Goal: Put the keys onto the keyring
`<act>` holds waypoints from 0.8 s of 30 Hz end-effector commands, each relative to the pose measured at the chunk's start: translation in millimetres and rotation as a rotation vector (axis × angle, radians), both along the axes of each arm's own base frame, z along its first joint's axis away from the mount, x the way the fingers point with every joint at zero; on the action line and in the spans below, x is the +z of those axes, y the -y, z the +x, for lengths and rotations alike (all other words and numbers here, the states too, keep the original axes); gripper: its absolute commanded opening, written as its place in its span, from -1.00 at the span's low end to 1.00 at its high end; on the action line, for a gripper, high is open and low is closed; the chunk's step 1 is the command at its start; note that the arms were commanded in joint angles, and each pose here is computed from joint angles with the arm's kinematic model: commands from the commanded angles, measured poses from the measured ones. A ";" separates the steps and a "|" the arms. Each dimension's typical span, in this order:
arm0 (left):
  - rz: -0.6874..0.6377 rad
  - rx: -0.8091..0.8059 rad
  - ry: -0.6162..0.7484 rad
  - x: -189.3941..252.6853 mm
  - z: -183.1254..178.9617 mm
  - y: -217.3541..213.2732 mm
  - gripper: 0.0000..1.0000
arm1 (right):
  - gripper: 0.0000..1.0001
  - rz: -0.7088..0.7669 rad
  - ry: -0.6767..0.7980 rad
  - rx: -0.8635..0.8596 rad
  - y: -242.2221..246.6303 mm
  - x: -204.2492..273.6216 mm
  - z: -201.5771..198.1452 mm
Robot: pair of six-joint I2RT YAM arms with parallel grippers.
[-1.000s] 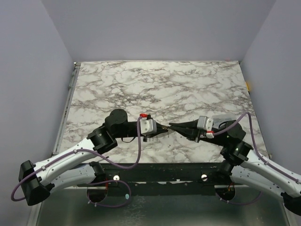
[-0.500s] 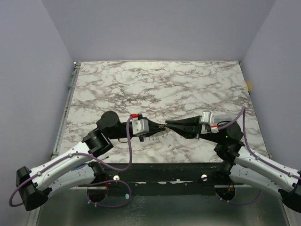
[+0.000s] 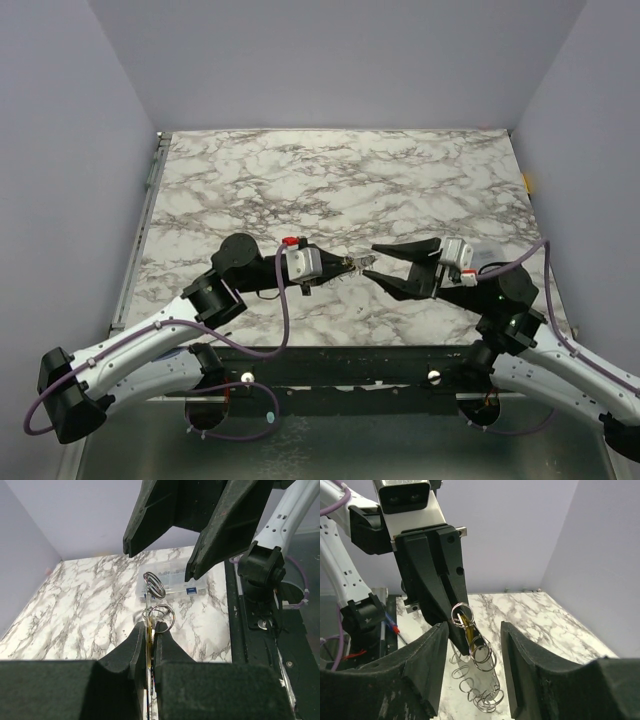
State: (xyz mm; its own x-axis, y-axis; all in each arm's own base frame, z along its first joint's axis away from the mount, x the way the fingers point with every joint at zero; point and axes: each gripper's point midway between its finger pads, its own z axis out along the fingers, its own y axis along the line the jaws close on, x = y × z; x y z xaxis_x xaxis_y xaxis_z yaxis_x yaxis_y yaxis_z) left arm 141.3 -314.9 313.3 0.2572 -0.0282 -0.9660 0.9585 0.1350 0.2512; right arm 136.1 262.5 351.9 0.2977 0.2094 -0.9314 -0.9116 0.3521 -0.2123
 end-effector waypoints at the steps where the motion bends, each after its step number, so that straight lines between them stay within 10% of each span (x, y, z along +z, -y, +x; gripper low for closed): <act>1: -0.023 0.014 0.016 3.1 4.6 1.4 -1.00 | 0.11 -0.050 0.008 -0.029 3.1 -2.2 2.6; 12: -0.009 -0.021 -0.013 -2.4 0.9 6.1 -1.00 | 0.53 -0.210 0.058 -0.063 11.4 -24.1 4.6; 24: 0.005 -0.183 -0.063 -7.1 -23.5 14.2 -1.00 | 0.32 -0.280 0.108 -0.101 6.5 -38.3 18.4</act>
